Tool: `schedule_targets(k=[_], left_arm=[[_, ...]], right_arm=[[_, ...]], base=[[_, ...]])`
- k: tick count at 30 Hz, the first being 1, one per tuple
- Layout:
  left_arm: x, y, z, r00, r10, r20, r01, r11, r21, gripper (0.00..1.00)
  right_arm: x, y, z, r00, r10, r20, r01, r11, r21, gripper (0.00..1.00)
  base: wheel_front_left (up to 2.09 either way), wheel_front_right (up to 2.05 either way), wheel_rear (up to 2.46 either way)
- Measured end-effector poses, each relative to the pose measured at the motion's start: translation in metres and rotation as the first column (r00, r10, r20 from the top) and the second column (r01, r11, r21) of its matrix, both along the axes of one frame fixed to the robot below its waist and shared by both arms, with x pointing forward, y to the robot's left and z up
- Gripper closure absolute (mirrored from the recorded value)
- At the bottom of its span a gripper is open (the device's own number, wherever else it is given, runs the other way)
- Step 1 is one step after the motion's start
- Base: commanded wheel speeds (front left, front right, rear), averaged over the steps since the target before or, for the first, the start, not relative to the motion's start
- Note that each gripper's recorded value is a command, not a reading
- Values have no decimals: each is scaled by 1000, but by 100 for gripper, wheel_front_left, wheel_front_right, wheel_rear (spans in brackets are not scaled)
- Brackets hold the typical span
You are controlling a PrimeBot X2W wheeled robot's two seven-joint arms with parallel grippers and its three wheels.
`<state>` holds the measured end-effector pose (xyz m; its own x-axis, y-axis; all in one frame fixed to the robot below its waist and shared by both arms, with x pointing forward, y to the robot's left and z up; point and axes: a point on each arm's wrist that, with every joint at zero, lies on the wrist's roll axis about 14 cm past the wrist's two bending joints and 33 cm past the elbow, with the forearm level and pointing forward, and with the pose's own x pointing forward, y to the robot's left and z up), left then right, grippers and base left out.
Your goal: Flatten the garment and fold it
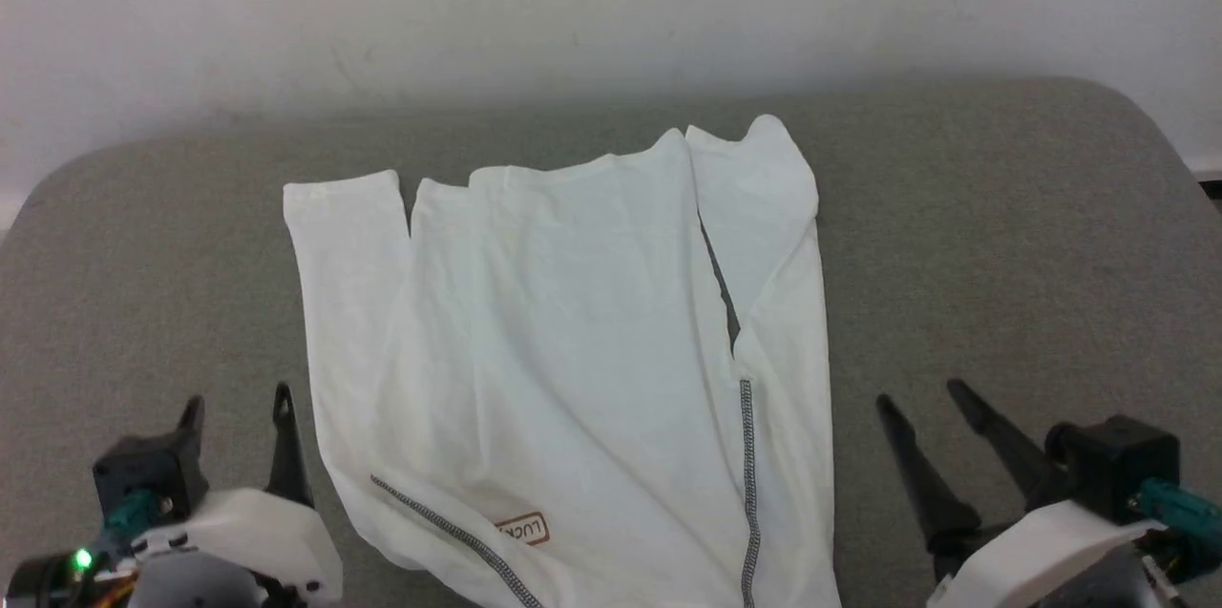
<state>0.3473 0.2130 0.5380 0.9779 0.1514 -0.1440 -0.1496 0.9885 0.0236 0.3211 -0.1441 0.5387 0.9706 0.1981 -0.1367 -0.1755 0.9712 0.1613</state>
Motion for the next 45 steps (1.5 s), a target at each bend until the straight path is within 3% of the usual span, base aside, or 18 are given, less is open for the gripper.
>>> schedule_targets(k=[7, 15, 20, 26, 29, 35, 45], left_arm=[[43, -8, 55, 980, -116, 160, 107, 992, 64, 0], [116, -1, 79, 968, -181, 175, 165, 981, 102, 0], [174, 9, 76, 972, -224, 75, 215, 970, 117, 0], [233, 33, 50, 960, -227, -162, 247, 962, 117, 0], [253, 44, 23, 923, -214, -321, 251, 965, 77, 0], [270, 50, -50, 794, -215, -569, 214, 974, -70, 0], [258, 48, -163, 619, -183, -764, 113, 983, -144, 0]], right_arm=[[26, -20, 39, 988, -58, 140, 56, 998, 13, 0], [62, -20, 54, 979, -54, 194, 52, 999, 13, 0], [85, -19, 47, 981, -49, 185, 49, 999, 5, 0], [112, -15, 28, 987, -34, 154, 34, 999, -2, 0], [122, -13, 12, 992, -28, 124, 29, 1000, -6, 0], [133, -17, -27, 998, -42, 42, 43, 999, -19, 0], [131, -41, -64, 993, -112, -44, 109, 992, -65, 0]], base=[[0, 0, 0], [0, 0, 0], [0, 0, 0], [0, 0, 0], [0, 0, 0], [0, 0, 0], [0, 0, 0]])
